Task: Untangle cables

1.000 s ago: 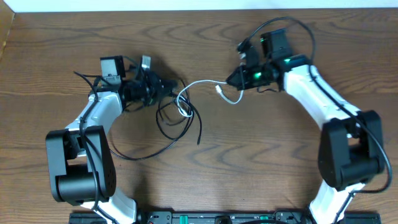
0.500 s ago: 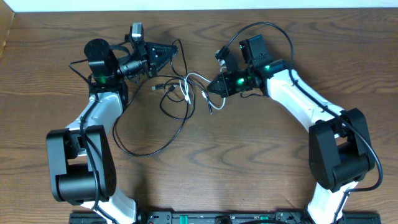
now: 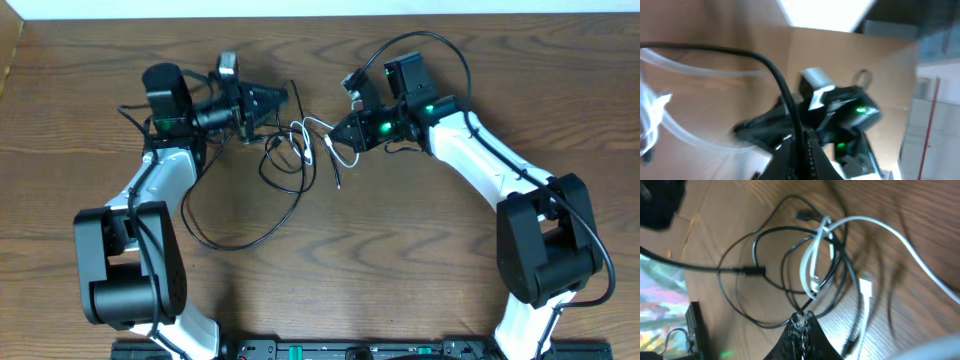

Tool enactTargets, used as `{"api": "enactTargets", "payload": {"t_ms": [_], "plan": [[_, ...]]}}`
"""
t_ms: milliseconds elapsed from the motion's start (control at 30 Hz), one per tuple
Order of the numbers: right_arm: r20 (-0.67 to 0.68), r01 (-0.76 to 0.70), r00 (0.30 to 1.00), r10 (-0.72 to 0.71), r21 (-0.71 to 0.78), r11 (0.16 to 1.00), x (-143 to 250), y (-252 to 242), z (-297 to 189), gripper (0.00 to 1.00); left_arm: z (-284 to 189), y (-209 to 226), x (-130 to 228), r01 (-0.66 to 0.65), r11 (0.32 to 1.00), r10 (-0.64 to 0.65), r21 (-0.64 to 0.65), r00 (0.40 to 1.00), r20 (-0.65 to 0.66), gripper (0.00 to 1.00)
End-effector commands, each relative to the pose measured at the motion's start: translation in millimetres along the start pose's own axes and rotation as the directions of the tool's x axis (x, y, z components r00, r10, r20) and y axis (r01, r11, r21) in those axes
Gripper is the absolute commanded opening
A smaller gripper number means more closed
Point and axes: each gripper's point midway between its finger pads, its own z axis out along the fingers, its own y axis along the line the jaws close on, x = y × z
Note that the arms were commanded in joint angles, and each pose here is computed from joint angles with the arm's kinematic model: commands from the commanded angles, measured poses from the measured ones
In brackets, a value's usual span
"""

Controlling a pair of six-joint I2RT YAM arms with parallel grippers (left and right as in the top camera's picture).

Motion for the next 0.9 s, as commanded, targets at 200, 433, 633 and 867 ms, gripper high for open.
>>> {"api": "enactTargets", "payload": {"t_ms": [200, 433, 633, 867], "plan": [[-0.032, -0.03, 0.999, 0.042, 0.314, 0.949, 15.5, -55.2, -2.4, 0.01, -17.5, 96.4, -2.2, -0.034, 0.928, 0.081, -0.372, 0.99, 0.111, 0.07], [-0.027, -0.037, 0.998, 0.052, 0.405, 0.914, 17.1, -73.2, -9.9, 0.01, -59.5, 162.1, 0.9, 0.127, 0.719, 0.047, -0.683, 0.972, 0.23, 0.07], [0.0, -0.033, 0.999, 0.041, 0.591, 0.806, 13.7, -106.3, -29.2, 0.01, -68.2, 171.4, 5.2, 0.114, 0.67, 0.065, -0.734, 0.975, 0.211, 0.07], [0.014, -0.041, 0.999, 0.042, 0.673, 0.738, 12.4, -123.8, -43.8, 0.54, -68.3, 171.5, 5.1, 0.091, 0.668, 0.081, -0.739, 0.978, 0.194, 0.07]]}}
